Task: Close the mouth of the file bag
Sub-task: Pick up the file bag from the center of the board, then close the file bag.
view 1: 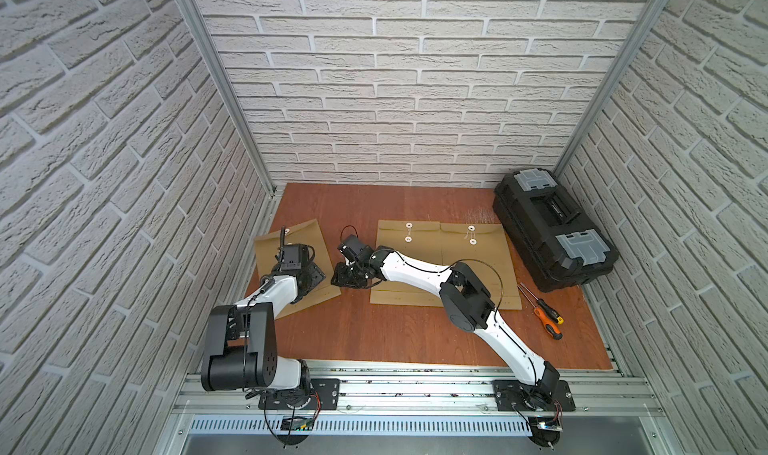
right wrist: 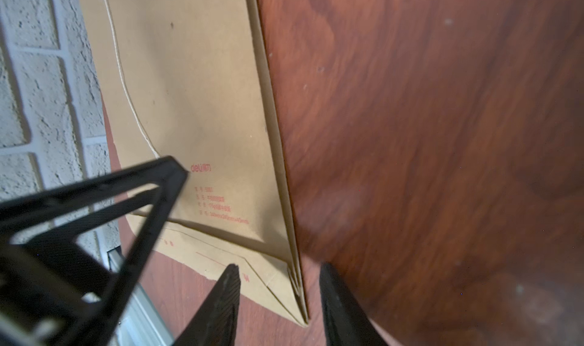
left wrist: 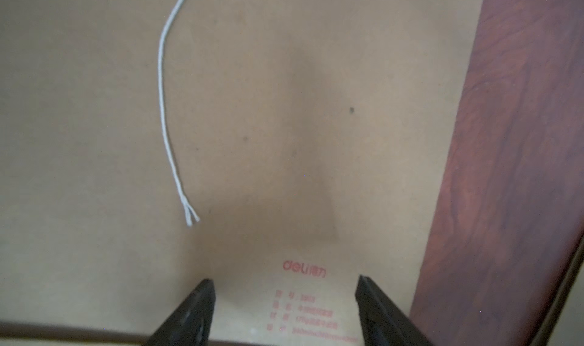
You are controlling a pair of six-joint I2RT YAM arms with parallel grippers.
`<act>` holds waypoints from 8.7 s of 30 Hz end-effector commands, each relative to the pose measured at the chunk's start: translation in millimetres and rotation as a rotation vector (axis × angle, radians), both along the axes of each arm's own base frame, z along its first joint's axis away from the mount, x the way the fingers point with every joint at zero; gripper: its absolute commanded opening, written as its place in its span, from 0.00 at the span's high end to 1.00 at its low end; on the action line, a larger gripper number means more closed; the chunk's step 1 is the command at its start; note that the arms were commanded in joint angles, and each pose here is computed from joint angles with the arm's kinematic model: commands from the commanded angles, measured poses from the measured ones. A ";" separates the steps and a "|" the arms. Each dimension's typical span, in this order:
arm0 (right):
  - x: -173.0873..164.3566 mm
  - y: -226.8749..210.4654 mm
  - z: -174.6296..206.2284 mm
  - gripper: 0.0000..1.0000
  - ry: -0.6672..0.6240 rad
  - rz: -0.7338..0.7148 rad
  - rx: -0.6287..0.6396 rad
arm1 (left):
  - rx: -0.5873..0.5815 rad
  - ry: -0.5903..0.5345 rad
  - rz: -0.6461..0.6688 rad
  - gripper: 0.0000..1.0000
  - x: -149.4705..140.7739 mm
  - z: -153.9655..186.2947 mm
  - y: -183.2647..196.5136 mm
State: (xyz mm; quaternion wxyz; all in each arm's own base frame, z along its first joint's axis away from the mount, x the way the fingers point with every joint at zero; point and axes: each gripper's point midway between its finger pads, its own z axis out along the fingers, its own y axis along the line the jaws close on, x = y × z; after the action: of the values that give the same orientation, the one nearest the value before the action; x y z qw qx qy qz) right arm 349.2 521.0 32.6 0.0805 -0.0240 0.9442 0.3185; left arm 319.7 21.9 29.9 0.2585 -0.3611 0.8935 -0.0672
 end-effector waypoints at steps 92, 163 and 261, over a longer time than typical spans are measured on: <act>75.2 -190.1 102.1 0.49 0.204 -0.408 0.299 | 1.146 -0.325 -1.539 0.93 -9.9 126.1 -190.2; 65.4 -295.6 432.8 0.97 -1.087 -0.098 1.161 | -0.466 -1.136 -0.861 0.15 121.3 384.1 -148.3; 25.8 -195.3 287.0 0.58 -0.870 -0.319 0.273 | 0.023 -1.137 -1.213 1.00 39.8 376.3 -281.5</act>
State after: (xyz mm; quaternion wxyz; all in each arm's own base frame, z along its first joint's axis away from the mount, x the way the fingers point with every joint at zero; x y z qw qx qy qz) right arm 359.5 336.6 304.8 0.4814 -0.0286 0.7666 0.4240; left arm 367.4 -261.7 369.4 0.5466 0.2567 0.7017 -0.3781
